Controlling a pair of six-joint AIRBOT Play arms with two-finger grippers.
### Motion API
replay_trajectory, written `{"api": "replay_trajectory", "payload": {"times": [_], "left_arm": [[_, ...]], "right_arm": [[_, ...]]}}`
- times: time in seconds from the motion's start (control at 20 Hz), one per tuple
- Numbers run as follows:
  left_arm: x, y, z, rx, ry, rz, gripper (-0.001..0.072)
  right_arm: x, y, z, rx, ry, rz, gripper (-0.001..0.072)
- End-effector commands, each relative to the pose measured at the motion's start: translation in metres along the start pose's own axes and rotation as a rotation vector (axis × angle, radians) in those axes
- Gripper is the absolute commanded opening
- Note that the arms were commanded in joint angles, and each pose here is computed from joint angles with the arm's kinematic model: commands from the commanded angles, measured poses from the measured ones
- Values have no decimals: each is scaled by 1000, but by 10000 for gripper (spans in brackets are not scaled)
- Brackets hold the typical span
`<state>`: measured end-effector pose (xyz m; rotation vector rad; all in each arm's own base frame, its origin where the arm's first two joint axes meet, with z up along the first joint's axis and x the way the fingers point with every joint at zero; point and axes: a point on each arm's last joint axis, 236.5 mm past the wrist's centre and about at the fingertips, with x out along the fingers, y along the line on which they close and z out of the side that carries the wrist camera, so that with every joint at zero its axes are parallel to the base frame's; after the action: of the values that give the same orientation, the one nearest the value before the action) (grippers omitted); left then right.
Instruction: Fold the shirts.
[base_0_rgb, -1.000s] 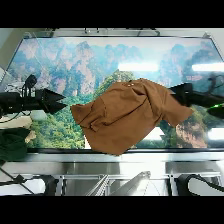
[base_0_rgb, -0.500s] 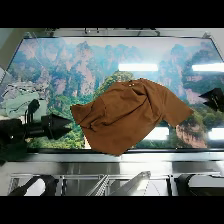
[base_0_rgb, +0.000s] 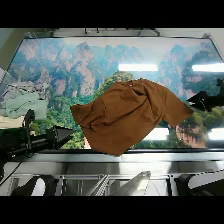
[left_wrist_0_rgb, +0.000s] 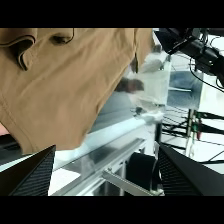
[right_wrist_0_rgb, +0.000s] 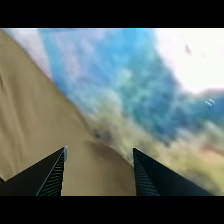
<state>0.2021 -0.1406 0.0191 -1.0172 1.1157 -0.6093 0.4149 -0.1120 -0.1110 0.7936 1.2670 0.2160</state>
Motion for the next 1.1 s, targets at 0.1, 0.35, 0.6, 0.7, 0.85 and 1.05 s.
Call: {"api": "replay_trajectory", "payload": {"times": [0.1,0.35,0.6,0.7,0.85,1.05], "left_arm": [[-6,-5,-2,22,-55,38,691],[-7,55,-38,-111,134,259,692],[35,76,-63,-130,307,333,692],[70,82,-65,-104,300,355,693],[110,93,-71,-67,336,418,693],[144,92,-70,-22,441,439,691]], "right_arm": [[36,29,-46,-73,231,48,495],[26,68,-99,-133,469,181,156],[27,103,-97,-133,458,291,19],[27,115,-93,-138,440,324,19],[21,127,-90,-160,417,341,20],[10,134,-92,-188,417,349,19]]}}
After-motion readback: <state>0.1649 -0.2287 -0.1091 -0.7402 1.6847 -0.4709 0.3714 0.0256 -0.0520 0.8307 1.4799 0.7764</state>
